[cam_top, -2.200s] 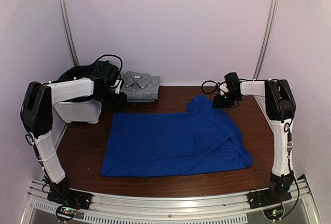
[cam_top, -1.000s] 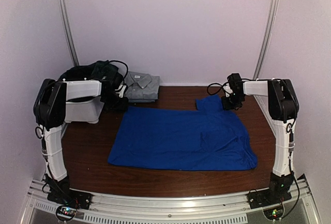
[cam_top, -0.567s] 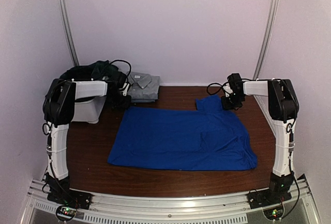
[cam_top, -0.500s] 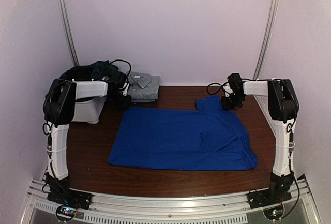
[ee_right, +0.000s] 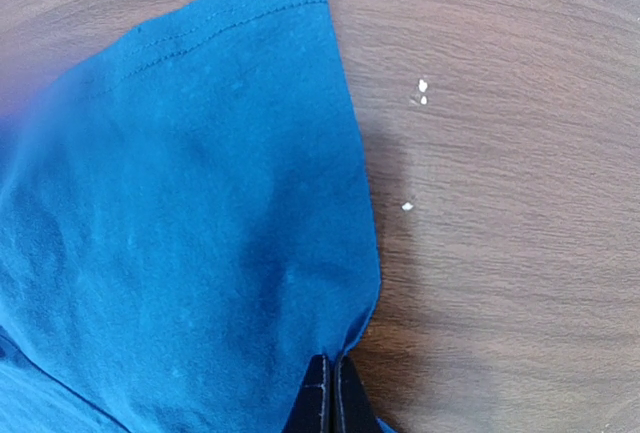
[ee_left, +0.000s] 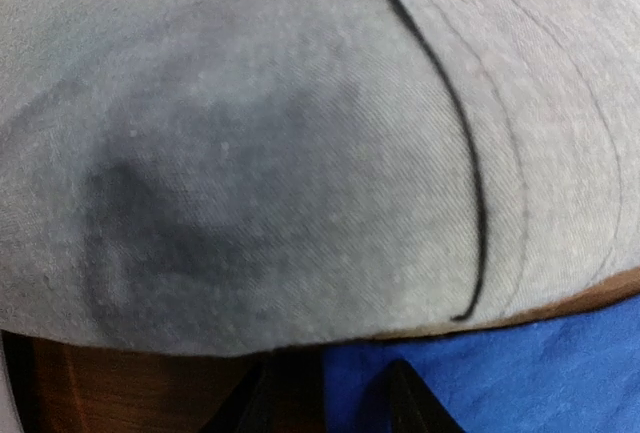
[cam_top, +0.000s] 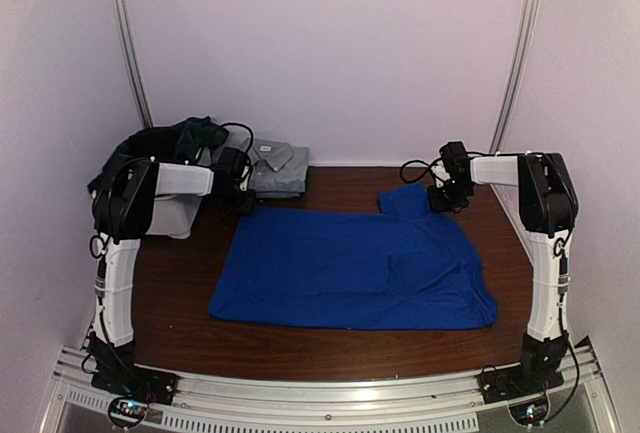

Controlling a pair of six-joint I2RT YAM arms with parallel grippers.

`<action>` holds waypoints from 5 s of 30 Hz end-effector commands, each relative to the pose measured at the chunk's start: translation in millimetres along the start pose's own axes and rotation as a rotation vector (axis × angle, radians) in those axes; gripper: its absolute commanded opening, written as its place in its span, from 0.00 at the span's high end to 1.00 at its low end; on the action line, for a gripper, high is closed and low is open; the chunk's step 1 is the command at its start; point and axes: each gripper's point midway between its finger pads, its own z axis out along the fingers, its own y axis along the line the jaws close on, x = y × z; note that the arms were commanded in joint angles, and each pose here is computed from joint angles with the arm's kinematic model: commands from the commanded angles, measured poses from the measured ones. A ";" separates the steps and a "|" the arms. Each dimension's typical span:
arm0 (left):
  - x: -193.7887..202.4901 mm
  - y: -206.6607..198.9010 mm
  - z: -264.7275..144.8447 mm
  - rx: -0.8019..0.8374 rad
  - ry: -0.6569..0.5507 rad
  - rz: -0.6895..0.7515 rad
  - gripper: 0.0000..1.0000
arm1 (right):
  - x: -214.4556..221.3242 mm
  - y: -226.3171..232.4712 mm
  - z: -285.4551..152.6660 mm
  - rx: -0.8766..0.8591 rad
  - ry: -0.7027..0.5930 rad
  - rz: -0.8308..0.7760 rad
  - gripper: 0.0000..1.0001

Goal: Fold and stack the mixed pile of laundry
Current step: Move the 1/3-folded T-shirt to the center of the board, then pick up the 1/3-folded T-shirt from the center of the board, then fold the 1/3-folded T-shirt at the center of the board.

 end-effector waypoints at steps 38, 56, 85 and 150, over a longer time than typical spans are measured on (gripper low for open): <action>-55.5 4.7 -53.7 0.111 -0.195 -0.017 1.00 | -34.3 10.6 -63.0 -0.043 -0.138 0.003 1.00; -4.3 14.3 -104.4 0.125 -0.206 -0.052 1.00 | 7.4 17.0 -113.2 -0.098 -0.172 0.070 1.00; 121.4 9.6 -114.7 0.087 -0.024 -0.025 1.00 | 113.9 13.2 -97.9 -0.068 -0.031 0.144 1.00; 44.5 -84.0 -116.0 0.345 -0.041 0.114 0.59 | 28.2 9.1 -60.1 -0.086 -0.022 0.070 0.49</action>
